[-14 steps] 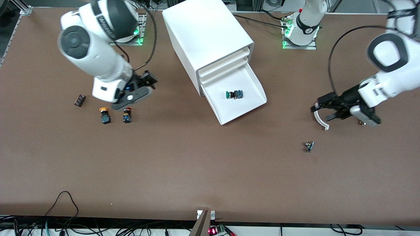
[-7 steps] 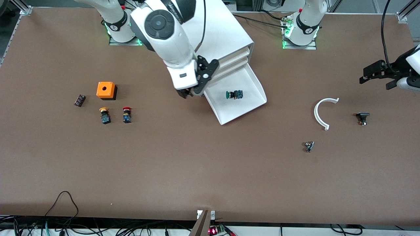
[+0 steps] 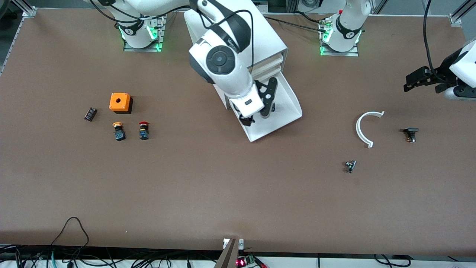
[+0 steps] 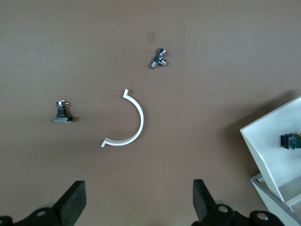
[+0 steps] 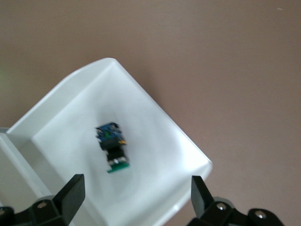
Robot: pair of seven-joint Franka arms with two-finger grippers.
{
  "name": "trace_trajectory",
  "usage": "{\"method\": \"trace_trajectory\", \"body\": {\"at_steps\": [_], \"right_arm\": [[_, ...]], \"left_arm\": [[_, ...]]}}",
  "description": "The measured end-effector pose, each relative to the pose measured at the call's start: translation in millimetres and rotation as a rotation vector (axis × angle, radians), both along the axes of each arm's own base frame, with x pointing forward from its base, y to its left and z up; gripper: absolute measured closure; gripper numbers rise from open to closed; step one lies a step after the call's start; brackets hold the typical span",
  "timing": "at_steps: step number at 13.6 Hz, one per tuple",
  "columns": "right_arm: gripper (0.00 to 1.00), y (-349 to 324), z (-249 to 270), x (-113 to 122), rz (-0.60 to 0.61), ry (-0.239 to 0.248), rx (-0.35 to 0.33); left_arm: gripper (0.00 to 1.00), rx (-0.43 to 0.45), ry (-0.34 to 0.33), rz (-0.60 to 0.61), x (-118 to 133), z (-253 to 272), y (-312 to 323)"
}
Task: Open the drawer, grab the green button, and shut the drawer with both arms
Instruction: 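Grasp the green push-button switch in the drawer with the right gripper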
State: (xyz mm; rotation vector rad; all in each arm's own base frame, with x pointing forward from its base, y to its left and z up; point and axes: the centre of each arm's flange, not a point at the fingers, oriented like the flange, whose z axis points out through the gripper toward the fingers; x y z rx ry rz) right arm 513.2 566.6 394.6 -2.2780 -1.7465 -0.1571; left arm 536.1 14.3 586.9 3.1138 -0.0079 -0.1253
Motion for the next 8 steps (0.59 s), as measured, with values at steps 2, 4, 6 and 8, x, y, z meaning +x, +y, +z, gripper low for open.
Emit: {"method": "trace_trajectory", "body": {"at_steps": [2, 4, 6, 8], "right_arm": [[0.00, 20.9, -17.8, -21.0, 0.042, 0.007, -0.019], [0.00, 31.0, -37.1, -31.5, 0.073, 0.005, -0.049], [0.00, 36.7, -51.7, -37.6, 0.123, -0.014, -0.077], [0.00, 38.7, -59.4, -39.8, 0.183, -0.030, -0.087]], "left_arm": [[0.00, 0.002, -0.001, 0.005, 0.3, 0.1, -8.2], [0.00, 0.003, -0.004, 0.002, 0.5, 1.7, -11.7], [0.00, 0.006, -0.007, 0.002, 0.8, 2.9, -11.6], [0.00, 0.010, -0.008, 0.002, 1.0, 2.9, -10.8]]}}
